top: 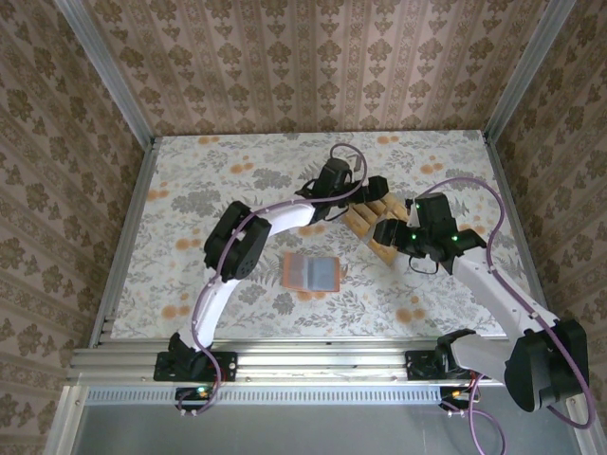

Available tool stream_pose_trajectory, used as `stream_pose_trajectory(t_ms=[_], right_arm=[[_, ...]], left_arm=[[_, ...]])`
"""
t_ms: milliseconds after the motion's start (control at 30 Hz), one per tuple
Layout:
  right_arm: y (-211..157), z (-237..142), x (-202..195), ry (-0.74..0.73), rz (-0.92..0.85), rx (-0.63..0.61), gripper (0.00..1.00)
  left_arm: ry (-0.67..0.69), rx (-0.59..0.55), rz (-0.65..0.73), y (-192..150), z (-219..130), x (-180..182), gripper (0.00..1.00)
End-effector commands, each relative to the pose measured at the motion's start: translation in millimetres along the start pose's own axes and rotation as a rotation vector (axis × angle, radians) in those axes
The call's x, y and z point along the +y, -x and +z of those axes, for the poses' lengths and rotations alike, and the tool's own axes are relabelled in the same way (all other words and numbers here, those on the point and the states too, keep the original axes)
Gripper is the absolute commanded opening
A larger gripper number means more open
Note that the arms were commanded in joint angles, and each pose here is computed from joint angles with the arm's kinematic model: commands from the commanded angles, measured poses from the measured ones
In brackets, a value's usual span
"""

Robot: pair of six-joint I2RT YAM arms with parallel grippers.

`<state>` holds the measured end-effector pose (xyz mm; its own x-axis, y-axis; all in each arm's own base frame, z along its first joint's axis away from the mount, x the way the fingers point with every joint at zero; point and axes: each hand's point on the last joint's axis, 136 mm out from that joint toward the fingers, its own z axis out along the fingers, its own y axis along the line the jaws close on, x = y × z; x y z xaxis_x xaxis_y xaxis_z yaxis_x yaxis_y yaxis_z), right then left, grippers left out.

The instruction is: Put the credit cards into the card holder

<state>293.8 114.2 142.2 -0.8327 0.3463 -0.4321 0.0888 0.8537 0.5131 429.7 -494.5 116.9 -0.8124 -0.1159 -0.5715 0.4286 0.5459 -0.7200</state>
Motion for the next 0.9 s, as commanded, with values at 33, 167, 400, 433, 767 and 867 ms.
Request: stream_pose_trajectory(t_ms=[33, 167, 400, 433, 767, 867], right_arm=[[-0.2, -2.3, 1.3, 0.001, -0.011, 0.019, 0.68], [6.9, 0.5, 4.1, -0.009, -0.039, 0.028, 0.66], [11.8, 15.2, -12.6, -0.119, -0.124, 0.064, 0.57], [7.3, 16.0, -17.9, -0.145, -0.129, 0.087, 0.56], [1.2, 40.4, -36.9, -0.285, -0.233, 0.171, 0.48], [-0.9, 47.2, -39.5, -0.314, -0.258, 0.188, 0.47]], left_arm=[[0.042, 0.065, 0.057, 10.0, -22.0, 4.9, 1.0], [0.072, 0.039, 0.072, 31.8, -52.7, 9.8, 1.0], [0.126, -0.003, 0.109, 55.3, -111.7, 8.6, 1.0], [0.132, -0.004, 0.109, 55.4, -117.9, 9.7, 1.0], [0.212, -0.032, 0.093, 30.3, -188.6, 22.2, 1.0], [0.238, -0.044, 0.082, 19.1, -208.4, 28.5, 1.0]])
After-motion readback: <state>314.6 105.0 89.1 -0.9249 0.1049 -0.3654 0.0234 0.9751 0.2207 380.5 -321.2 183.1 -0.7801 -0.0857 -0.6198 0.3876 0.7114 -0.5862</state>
